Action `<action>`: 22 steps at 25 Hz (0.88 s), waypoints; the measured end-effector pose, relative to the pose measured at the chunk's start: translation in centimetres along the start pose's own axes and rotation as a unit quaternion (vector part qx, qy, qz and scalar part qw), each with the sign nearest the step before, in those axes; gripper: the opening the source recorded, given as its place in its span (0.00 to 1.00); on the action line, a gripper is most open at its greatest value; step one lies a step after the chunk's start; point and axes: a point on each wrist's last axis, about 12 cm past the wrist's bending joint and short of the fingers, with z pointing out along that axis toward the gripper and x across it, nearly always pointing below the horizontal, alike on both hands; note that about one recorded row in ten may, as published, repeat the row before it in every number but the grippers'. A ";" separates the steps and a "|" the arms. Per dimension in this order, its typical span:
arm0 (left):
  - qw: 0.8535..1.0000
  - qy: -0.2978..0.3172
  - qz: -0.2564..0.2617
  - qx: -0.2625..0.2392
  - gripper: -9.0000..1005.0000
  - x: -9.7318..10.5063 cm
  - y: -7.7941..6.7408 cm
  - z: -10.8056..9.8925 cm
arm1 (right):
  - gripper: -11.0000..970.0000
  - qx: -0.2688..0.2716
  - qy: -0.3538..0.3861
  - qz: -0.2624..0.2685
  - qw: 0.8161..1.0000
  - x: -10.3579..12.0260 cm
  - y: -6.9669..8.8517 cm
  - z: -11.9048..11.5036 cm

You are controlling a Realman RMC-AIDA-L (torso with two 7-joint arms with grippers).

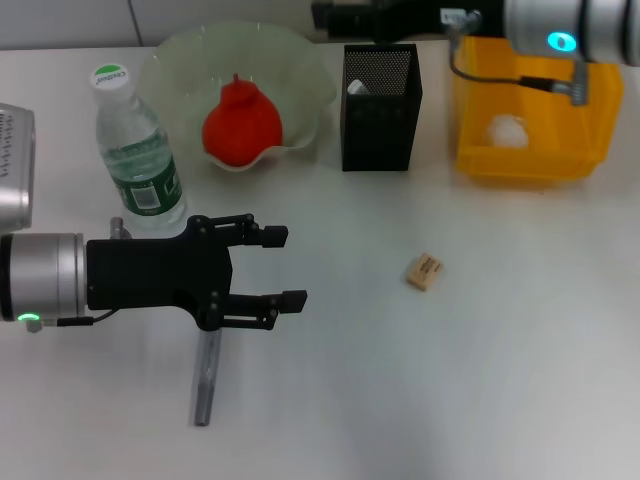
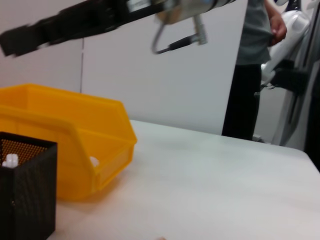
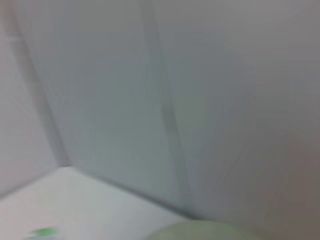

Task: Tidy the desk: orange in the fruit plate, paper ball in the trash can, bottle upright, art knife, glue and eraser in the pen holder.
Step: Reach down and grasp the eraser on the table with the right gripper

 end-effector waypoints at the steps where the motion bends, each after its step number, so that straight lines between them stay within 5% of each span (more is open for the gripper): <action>1: 1.000 -0.004 0.000 0.005 0.80 -0.1 -0.1 -0.1 | 0.78 -0.046 0.016 0.004 0.999 -0.3 0.4 -1.3; 6: 1.000 -0.013 -0.001 0.014 0.80 -0.1 -0.5 -0.3 | 0.78 -0.135 0.099 0.008 0.986 -0.6 0.6 -3.4; 10: 1.000 -0.016 -0.001 0.017 0.80 -0.1 -0.6 -0.4 | 0.78 -0.149 0.176 0.013 0.973 0.0 0.1 -3.6; 16: 1.000 -0.017 0.003 0.017 0.80 -0.1 -0.6 -0.3 | 0.77 -0.089 0.332 0.028 0.939 2.5 -1.5 -1.6; 22: 1.000 -0.018 0.003 0.017 0.80 -0.1 -0.6 -0.1 | 0.77 -0.066 0.386 0.020 0.920 3.7 -1.5 -0.2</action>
